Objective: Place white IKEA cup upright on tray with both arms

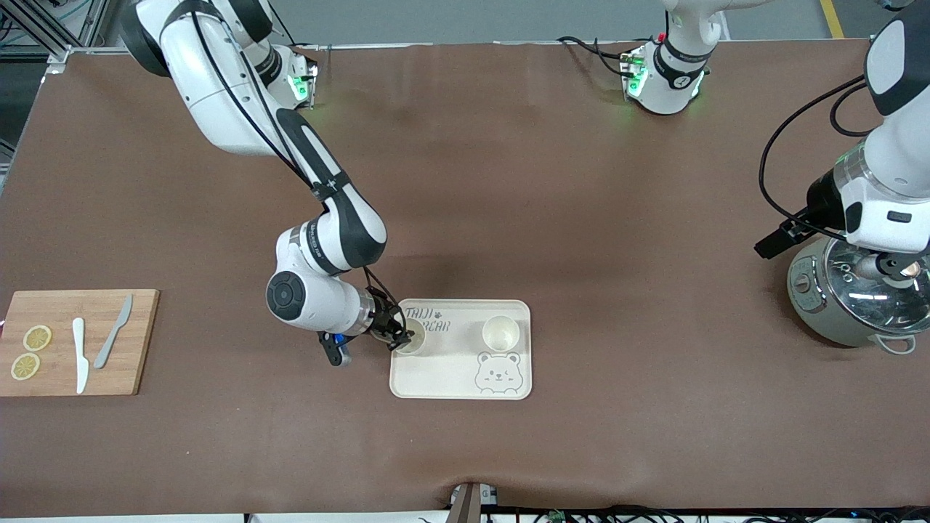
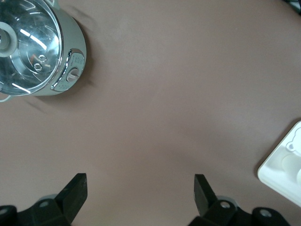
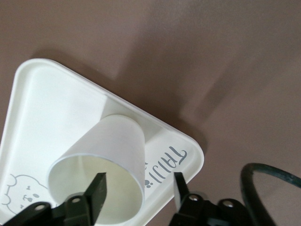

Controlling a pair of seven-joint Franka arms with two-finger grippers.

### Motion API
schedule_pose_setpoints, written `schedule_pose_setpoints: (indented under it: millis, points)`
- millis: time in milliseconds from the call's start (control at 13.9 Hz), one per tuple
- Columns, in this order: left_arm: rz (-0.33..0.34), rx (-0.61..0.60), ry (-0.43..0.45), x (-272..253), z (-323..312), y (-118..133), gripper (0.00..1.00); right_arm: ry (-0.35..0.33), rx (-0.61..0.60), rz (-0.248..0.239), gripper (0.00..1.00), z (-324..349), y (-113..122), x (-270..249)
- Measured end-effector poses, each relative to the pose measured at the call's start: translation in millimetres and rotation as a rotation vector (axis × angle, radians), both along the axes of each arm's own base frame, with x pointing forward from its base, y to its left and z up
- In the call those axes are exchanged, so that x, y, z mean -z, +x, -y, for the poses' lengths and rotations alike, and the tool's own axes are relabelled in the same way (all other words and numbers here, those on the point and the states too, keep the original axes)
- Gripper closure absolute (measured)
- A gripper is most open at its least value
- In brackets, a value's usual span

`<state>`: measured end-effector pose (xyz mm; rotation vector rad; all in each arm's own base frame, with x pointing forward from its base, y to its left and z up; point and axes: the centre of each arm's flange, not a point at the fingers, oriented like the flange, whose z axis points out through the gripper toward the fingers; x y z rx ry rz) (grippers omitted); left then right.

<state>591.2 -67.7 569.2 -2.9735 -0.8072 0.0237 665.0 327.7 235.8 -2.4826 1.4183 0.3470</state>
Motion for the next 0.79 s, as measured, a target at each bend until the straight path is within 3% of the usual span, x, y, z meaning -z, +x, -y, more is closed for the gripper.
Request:
schedule_pose_setpoints:
  millis: [216,360,648,792]
  points:
    - [0.008,0.043,0.009,7,3,-12,0.0,-0.004,0.02,-0.017,0.0,1,0,-6]
    - [0.025,0.074,0.017,15,6,-24,0.0,-0.01,0.045,-0.059,0.0,-1,-2,-16]
    - [0.043,0.19,0.001,13,11,-44,0.0,-0.017,0.041,-0.098,0.0,9,3,-36]
    - [0.056,0.248,-0.002,5,10,-47,0.0,0.015,0.044,-0.048,0.0,19,22,-76]
